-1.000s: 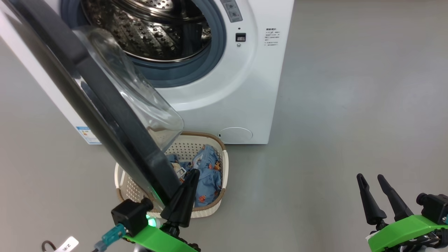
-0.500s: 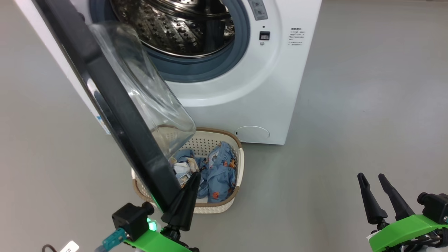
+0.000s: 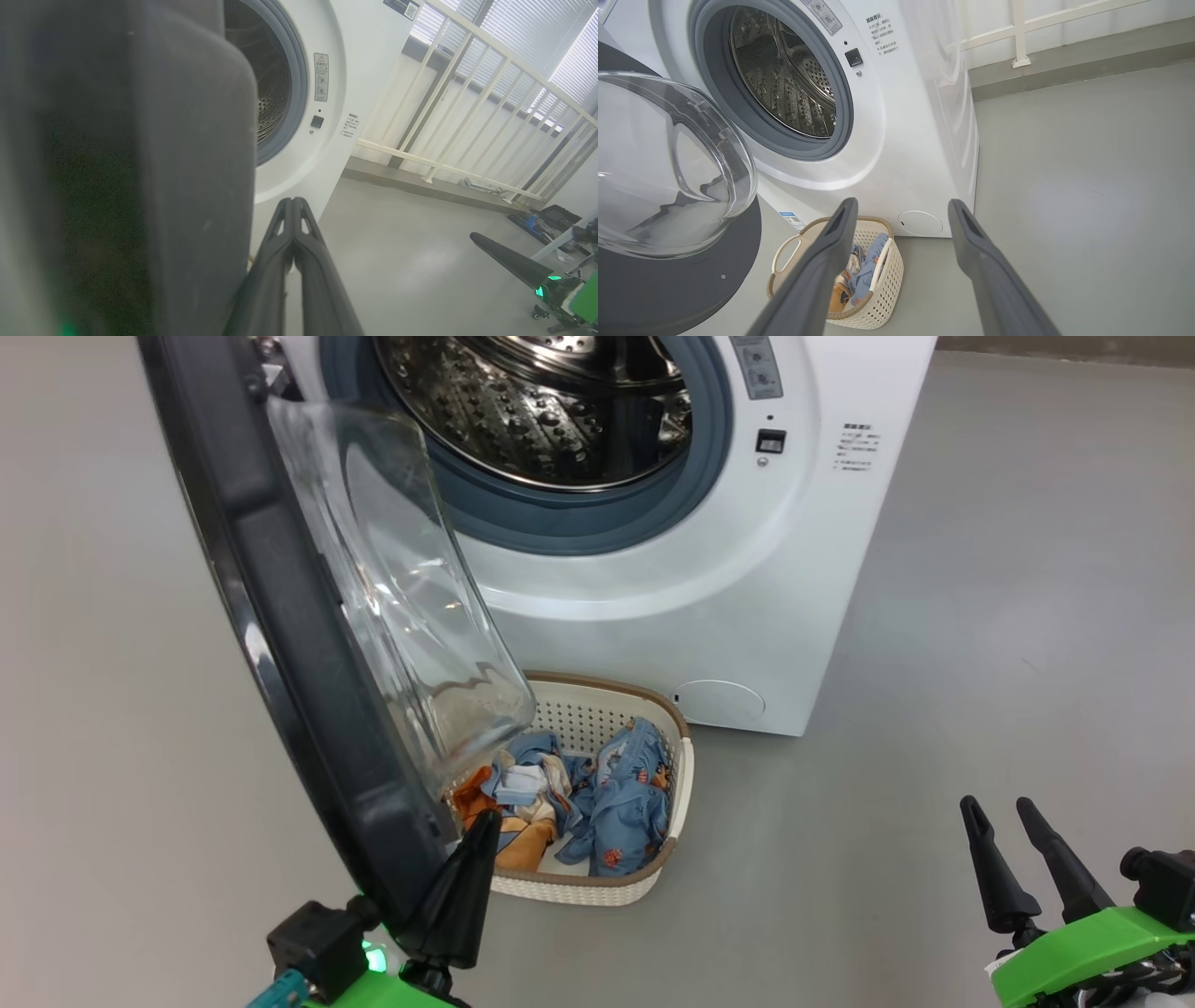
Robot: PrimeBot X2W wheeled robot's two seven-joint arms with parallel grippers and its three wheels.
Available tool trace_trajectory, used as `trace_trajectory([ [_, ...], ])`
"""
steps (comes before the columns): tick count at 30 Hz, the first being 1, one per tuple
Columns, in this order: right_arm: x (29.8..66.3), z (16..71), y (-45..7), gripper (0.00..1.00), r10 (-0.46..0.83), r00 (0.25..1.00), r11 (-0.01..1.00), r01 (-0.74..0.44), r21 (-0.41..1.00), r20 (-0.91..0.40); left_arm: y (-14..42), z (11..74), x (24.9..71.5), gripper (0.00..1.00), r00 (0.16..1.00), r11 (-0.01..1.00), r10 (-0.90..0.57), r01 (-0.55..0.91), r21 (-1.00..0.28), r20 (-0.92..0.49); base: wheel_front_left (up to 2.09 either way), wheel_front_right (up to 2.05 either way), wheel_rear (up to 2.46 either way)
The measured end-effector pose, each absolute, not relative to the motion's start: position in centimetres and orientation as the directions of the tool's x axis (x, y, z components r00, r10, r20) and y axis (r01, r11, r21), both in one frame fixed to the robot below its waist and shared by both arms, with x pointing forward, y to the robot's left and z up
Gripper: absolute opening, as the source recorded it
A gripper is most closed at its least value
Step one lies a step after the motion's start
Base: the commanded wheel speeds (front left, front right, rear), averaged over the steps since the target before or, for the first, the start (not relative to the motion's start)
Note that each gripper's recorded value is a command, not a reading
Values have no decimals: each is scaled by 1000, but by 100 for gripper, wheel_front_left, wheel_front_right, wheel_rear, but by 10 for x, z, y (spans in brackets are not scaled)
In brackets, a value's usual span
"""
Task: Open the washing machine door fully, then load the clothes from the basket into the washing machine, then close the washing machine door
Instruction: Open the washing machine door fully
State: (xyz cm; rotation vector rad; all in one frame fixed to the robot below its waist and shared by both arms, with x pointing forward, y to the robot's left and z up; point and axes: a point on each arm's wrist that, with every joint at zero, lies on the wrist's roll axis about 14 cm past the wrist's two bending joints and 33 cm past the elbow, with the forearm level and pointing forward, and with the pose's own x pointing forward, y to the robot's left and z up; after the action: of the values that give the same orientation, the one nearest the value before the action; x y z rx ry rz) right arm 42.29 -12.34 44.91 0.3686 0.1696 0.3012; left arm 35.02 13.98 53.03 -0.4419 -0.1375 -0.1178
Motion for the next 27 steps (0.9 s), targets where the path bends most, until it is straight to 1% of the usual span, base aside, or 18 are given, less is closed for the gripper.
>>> trace_trajectory([
  [18,432,451,-89,100,405,909,859,-340,382,-100,197,517,319,0,988,925,115,-68,-375,103,0,0,0],
  [27,433,451,-80,100,426,899,850,-360,384,-99,242,506,305,0,966,918,255,-224,-328,51,0,0,0],
])
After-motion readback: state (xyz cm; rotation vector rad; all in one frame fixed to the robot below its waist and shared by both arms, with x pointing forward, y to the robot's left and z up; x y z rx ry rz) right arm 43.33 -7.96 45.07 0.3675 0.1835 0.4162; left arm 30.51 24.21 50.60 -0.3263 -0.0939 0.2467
